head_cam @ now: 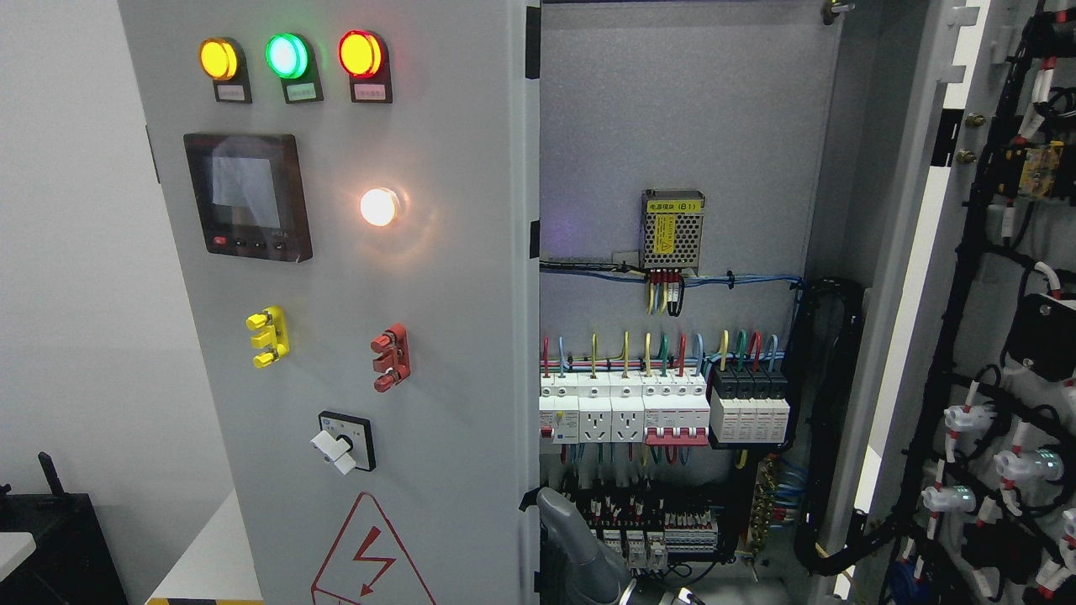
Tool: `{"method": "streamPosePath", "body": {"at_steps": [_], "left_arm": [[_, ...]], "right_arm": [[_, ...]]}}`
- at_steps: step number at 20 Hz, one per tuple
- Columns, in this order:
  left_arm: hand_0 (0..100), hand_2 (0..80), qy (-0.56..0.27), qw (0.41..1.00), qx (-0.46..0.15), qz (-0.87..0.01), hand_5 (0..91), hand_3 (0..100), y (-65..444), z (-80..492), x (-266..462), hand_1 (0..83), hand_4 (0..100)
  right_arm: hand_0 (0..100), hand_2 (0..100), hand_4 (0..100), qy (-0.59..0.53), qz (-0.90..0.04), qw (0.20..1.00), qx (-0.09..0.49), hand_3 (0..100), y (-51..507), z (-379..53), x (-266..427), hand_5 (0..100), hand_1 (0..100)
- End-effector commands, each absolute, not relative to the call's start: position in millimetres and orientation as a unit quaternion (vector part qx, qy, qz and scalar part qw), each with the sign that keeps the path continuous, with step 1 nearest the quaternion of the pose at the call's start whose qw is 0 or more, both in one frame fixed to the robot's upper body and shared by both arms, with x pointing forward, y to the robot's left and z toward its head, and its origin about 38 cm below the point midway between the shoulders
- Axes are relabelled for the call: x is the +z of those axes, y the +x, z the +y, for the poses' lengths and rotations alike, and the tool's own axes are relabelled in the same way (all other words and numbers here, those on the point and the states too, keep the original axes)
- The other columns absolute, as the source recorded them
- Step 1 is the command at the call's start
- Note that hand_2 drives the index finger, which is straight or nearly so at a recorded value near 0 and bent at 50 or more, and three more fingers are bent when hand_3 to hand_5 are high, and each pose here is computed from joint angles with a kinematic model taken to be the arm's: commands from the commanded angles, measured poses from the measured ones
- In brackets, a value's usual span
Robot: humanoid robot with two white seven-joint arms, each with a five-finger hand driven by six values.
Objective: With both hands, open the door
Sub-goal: 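Push the indicator-light door outward with the right hand, swinging it open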
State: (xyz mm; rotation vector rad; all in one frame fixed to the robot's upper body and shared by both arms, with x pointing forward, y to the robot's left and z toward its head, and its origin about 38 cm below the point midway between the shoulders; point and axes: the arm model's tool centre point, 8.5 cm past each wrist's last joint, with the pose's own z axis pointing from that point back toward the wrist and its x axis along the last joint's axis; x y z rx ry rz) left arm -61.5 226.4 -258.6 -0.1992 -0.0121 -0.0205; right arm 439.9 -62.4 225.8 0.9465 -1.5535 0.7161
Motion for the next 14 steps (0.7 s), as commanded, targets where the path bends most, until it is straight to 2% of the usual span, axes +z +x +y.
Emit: {"method": "streamPosePath", "body": {"at_steps": [1, 14], "left_arm": [[0, 0.0, -0.102, 0.995, -0.008, 0.010, 0.0, 0, -72.3, 224.3, -256.8, 0.0, 3], [0, 0.0, -0.102, 0.995, -0.008, 0.010, 0.0, 0, -72.3, 224.3, -256.8, 0.0, 3]], "right_arm": [[0, 0, 0, 0.415, -0.656, 0.545, 0.317, 0, 423.7, -51.0, 228.4, 0, 0], [0, 0, 0, 0.436, -0.658, 0.518, 0.329, 0, 401.1, -43.6, 236.3, 0, 0]]}}
